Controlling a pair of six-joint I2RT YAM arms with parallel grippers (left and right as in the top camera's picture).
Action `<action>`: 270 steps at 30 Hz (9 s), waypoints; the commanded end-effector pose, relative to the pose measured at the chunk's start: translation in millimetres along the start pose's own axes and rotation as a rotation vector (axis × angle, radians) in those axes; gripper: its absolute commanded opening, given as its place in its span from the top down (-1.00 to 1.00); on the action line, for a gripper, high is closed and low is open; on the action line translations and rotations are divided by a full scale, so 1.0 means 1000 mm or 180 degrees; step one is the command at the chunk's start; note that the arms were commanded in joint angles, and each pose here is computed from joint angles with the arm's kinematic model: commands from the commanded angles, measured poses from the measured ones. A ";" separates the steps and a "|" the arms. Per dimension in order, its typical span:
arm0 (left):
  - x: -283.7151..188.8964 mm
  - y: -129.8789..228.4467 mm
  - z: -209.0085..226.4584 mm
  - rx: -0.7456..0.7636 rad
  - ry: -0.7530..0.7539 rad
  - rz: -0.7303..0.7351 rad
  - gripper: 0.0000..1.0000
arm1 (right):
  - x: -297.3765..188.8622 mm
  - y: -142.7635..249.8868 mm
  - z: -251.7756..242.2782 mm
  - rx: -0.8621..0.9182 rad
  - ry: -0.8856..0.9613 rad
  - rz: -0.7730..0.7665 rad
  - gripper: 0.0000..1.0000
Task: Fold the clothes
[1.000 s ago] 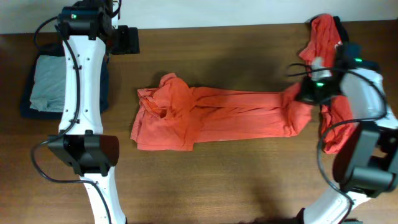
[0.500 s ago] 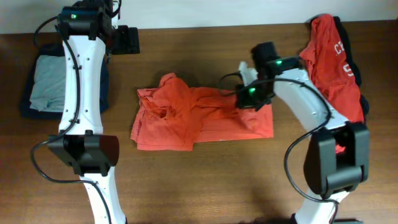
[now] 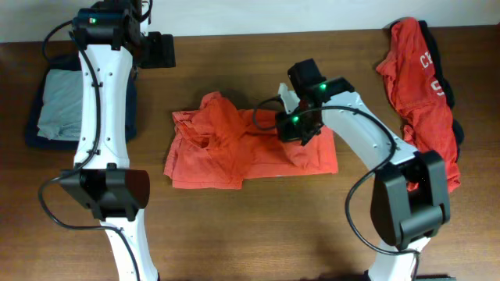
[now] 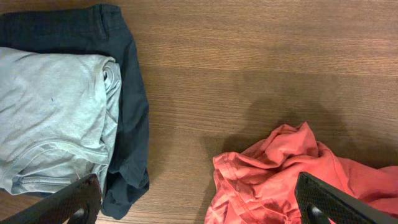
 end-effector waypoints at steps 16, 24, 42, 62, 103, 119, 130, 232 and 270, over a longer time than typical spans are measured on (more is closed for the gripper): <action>-0.024 -0.003 -0.005 0.0048 0.0193 -0.0153 -0.98 | -0.016 -0.013 0.055 -0.0292 -0.0467 -0.0132 -0.46; 0.003 0.022 -0.020 0.0178 0.0531 0.0292 -0.98 | -0.103 -0.036 0.004 0.0024 0.0086 -0.0468 -0.56; 0.121 0.108 -0.037 0.0384 0.1045 0.1094 -0.98 | -0.127 -0.031 -0.045 0.0288 0.0206 -0.0394 -0.57; 0.171 0.168 -0.046 0.0384 0.1250 0.1317 0.01 | -0.128 -0.031 -0.048 0.0291 0.0276 -0.0408 -0.57; 0.061 0.063 -0.086 0.0637 0.1299 0.0380 0.99 | -0.139 -0.024 -0.083 0.0578 0.0347 -0.0355 -0.57; 0.024 0.065 -0.185 0.1171 0.1585 0.0182 0.99 | -0.145 -0.023 -0.100 0.0681 0.0378 -0.0385 -0.57; 0.006 0.090 -0.242 0.1563 0.1768 0.0213 0.99 | -0.148 -0.024 -0.108 0.0736 0.0390 -0.0429 -0.58; -0.002 -0.006 -0.065 0.0166 0.0933 -0.0348 -0.74 | -0.003 0.001 0.031 0.0580 0.0310 -0.0272 0.08; -0.001 -0.006 -0.062 0.0183 0.0847 -0.0361 -0.74 | -0.003 0.076 0.046 0.0146 0.0440 0.0868 -0.04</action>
Point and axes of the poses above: each gripper's point midway between its finger pads, its own x axis out along the fingers, its own z axis along the line the jaws close on, y = z × x, the point moved 5 cm from there along -x, back along the fingers, and after that the axes turned 5 degrees about x, right-handed, at the moved point
